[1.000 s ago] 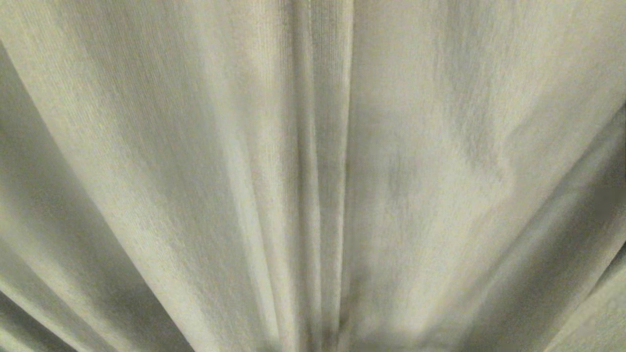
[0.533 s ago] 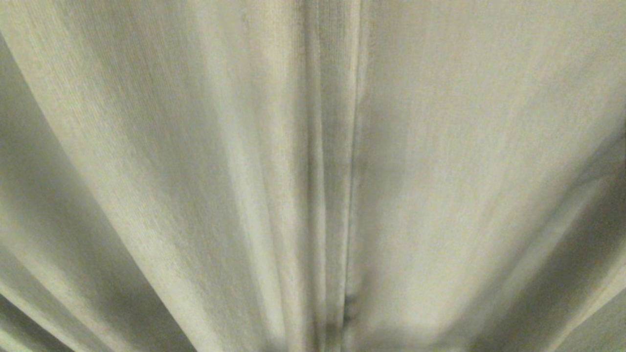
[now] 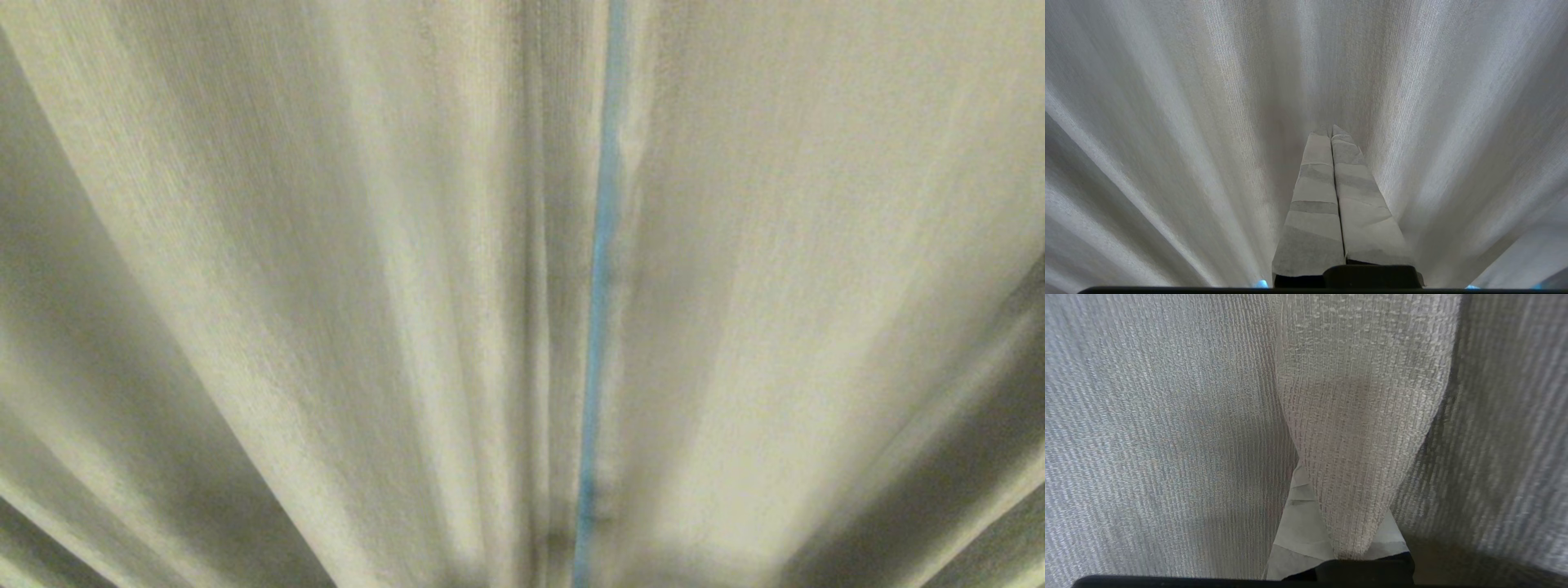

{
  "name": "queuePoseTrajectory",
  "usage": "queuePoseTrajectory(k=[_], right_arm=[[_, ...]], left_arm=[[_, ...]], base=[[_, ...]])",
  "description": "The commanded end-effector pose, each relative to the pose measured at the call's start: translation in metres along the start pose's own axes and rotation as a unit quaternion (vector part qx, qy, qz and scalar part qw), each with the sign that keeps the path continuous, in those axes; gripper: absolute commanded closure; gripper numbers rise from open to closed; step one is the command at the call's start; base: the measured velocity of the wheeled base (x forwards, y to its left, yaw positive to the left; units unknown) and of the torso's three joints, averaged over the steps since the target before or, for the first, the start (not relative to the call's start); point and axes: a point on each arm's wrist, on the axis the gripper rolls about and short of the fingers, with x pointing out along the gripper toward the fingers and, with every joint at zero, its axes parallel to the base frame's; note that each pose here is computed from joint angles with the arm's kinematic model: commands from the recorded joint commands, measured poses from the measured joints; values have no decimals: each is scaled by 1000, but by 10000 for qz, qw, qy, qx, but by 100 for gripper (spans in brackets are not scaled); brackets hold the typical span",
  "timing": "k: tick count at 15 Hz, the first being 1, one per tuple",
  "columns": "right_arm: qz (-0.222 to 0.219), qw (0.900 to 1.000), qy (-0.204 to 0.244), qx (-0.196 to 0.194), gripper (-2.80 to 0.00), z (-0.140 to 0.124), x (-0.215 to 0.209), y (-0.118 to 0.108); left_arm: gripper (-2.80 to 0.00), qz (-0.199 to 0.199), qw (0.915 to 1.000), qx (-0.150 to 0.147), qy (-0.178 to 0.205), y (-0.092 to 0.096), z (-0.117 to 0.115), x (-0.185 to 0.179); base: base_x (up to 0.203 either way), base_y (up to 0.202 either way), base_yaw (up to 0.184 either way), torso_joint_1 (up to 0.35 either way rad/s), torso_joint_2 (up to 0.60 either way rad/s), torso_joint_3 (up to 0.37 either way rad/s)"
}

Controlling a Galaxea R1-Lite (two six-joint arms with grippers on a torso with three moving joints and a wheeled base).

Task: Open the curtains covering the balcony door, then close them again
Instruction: Pull the outer curtains open on both sides

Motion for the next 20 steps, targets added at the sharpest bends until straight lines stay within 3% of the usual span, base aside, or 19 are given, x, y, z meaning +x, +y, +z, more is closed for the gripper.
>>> queuePoseTrajectory(k=[1,9,20], right_arm=[[-217,9997,22,-93,0,-3,4,-12],[-1015,9939,129,-409,0,-7,-1,-57],[-1617,9846,224,-627,0,-17,0,-96]], left_arm=[[0,3,10000,1,0,0,0,0],[0,3,10000,1,0,0,0,0],[0,10,10000,1,1,0,0,0]], base=[[0,0,0,0,0,0],[0,0,0,0,0,0],[0,0,0,0,0,0]])
